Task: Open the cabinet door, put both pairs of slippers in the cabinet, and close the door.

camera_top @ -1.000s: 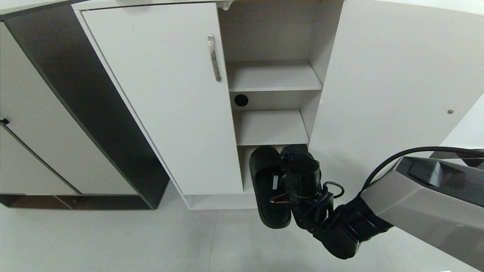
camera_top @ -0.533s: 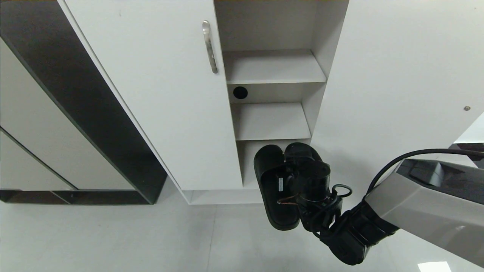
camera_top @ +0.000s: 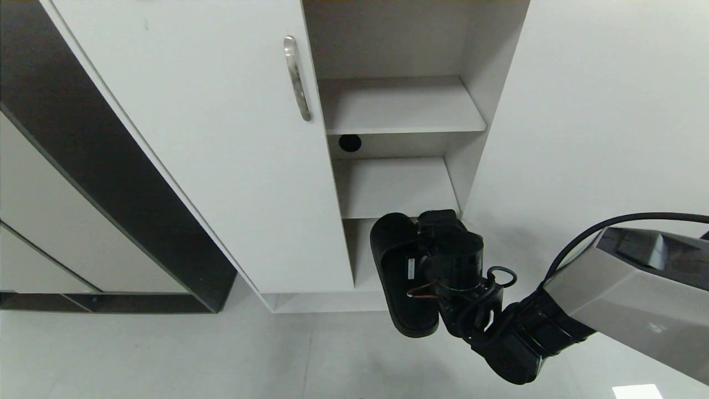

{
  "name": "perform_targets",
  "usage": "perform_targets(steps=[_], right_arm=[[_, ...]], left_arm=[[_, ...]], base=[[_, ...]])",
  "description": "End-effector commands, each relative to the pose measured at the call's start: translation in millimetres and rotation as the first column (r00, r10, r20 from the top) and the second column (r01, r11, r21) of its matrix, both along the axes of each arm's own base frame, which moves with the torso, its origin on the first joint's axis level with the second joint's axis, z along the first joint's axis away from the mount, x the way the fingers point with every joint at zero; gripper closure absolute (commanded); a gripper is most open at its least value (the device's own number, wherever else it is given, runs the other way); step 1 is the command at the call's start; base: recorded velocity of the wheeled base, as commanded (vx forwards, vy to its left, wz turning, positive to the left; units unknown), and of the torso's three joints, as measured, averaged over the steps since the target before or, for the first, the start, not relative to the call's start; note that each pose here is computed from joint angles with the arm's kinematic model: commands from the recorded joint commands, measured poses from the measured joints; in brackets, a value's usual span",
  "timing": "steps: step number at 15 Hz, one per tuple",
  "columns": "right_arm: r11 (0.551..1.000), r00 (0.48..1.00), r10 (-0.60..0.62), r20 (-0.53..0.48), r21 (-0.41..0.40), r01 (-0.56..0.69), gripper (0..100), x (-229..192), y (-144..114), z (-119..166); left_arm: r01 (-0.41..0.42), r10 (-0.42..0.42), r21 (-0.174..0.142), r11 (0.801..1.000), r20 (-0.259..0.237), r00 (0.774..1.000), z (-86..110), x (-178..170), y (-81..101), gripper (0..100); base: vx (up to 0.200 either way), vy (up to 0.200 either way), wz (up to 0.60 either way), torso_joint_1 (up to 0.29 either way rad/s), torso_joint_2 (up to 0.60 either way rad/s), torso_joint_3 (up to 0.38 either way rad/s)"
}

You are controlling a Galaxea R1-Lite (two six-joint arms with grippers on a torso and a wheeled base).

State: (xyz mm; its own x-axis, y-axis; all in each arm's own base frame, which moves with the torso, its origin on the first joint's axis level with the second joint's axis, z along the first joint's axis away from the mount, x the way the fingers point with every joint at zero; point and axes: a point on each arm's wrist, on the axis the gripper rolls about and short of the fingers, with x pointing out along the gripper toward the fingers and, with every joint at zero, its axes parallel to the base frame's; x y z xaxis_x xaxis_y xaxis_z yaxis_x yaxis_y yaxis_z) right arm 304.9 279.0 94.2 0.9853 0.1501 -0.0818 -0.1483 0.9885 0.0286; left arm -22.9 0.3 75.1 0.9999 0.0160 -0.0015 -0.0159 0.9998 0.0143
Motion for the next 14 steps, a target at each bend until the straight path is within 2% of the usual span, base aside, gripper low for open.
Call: perform_targets(steps=[1, 9, 14], right_arm=[[1.0, 1.0, 0.0, 0.004, 0.004, 0.0, 100, -1, 0, 3], [1.0, 1.0, 0.012, -0.014, -0.013, -0.012, 100, -4, 3, -6], [1.0, 1.0, 0.02, -0.009, -0.007, -0.02, 100, 6, 13, -15]], left_arm=[[-0.001, 0.001, 0.001, 1.0, -0.002, 1.0, 0.1, 0, 0.0, 100], [-0.002, 0.002, -0.008, 1.0, -0.001, 1.0, 0.1, 0, 0.0, 100], [-0.002, 0.002, -0.008, 1.0, -0.001, 1.0, 0.1, 0, 0.0, 100]], base=[[0.2, 0.0, 0.0, 0.007, 0.01, -0.007], [0.2, 0.0, 0.0, 0.002, 0.0, 0.0], [0.0, 0.0, 0.0, 0.0, 0.0, 0.0]])
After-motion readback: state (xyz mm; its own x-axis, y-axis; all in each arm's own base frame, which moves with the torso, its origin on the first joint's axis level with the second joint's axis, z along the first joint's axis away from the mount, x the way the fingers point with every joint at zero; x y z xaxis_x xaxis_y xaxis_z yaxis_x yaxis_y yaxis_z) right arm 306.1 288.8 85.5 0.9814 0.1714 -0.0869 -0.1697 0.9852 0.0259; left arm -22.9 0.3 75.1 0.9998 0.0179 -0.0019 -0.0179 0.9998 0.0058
